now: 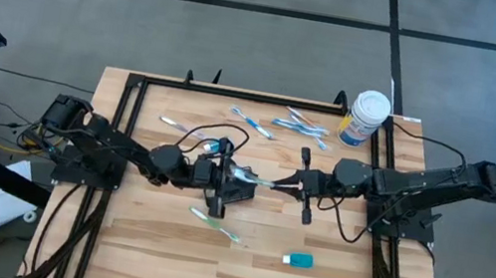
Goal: Pick & Place toothbrushing station
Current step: Put the green toothbrush into the wire organizer
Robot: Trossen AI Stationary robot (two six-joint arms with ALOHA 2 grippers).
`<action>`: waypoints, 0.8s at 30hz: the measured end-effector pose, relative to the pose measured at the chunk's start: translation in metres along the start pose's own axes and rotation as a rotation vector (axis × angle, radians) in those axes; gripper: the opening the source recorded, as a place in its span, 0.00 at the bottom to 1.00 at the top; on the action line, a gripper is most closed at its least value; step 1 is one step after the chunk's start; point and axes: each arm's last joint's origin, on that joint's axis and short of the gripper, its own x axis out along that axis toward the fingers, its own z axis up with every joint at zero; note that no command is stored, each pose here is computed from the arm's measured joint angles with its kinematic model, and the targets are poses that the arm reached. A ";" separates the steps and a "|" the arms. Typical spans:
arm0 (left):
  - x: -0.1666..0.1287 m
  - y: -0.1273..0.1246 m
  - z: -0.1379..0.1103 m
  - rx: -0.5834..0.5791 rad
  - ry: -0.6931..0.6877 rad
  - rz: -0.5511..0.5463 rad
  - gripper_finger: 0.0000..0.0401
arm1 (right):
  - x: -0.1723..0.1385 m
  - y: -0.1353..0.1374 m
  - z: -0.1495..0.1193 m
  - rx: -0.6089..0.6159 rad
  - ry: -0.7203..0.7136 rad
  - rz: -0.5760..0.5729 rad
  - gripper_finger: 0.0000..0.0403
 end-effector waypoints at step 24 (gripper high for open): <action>-0.001 -0.007 0.000 0.022 0.005 -0.034 0.02 | 0.000 0.001 -0.003 -0.013 0.037 0.012 0.18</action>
